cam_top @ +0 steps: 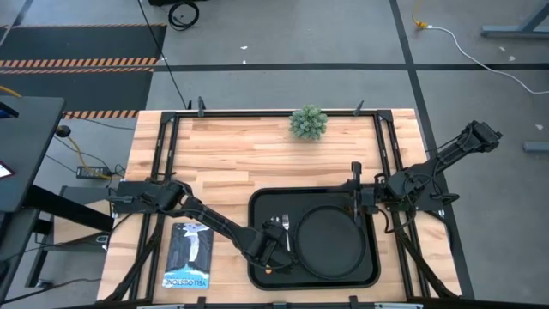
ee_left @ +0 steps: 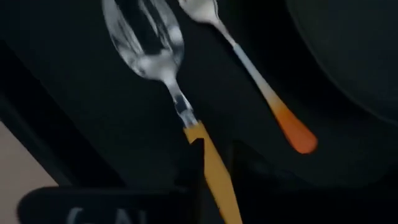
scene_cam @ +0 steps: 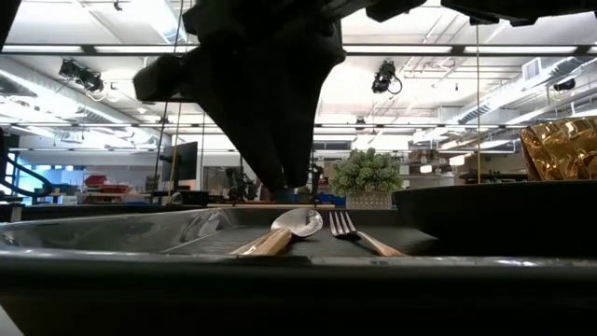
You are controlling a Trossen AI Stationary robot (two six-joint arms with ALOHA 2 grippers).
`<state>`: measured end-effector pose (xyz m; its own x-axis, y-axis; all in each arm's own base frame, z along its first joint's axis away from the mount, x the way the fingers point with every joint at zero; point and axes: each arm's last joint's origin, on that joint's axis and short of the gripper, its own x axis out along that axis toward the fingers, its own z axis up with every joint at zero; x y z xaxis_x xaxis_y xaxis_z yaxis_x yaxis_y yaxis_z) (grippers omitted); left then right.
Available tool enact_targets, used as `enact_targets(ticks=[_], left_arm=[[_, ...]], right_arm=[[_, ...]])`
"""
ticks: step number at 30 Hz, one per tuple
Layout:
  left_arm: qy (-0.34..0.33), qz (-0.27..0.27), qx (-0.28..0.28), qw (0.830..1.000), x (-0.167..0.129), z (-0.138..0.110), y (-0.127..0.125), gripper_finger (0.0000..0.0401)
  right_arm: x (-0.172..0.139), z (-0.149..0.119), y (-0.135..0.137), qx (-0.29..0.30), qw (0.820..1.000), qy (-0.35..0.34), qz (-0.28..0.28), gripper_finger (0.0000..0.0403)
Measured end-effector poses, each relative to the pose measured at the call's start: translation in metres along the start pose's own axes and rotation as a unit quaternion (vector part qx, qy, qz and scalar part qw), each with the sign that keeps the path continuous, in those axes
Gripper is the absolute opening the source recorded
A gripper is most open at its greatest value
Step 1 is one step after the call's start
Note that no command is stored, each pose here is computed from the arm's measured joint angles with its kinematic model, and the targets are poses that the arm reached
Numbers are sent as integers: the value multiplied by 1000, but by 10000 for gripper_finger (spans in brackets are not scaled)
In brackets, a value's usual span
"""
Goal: Pick and place plate/cup/fork/spoon on tray
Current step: Adjust the yellow spoon on the black tray
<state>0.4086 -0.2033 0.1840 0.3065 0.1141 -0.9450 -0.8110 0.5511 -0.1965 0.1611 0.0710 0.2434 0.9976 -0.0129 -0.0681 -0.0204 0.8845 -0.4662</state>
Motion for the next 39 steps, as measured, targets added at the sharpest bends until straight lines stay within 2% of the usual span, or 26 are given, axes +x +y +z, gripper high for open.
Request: enact_targets(ticks=[4, 7, 13, 20, 23, 32, 35, 39], left_arm=[[-39, 21, 32, 999, 2, 10, 4, 108], [-50, 47, 43, 997, 5, 23, 10, 113], [-41, 61, 88, 993, 21, 41, 13, 96], [-10, 60, 120, 991, 33, 48, 15, 74], [4, 53, 117, 992, 33, 47, 14, 68], [22, 43, 54, 997, 30, 39, 12, 66], [38, 42, 29, 998, 29, 34, 12, 82], [44, 51, -10, 998, 28, 31, 13, 125]], right_arm=[[0, 0, 0, 2, 1000, -3, 5, 63], [0, 0, 0, 2, 1000, -3, 6, 63], [0, 0, 0, 1, 1000, -2, 5, 63], [0, 0, 0, 1, 1000, -2, 5, 63], [0, 0, 0, 1, 1000, -3, 5, 63], [0, 0, 0, 0, 1000, -3, 5, 63], [0, 0, 0, 0, 1000, -2, 5, 63], [0, 0, 0, 0, 1000, -2, 5, 63]])
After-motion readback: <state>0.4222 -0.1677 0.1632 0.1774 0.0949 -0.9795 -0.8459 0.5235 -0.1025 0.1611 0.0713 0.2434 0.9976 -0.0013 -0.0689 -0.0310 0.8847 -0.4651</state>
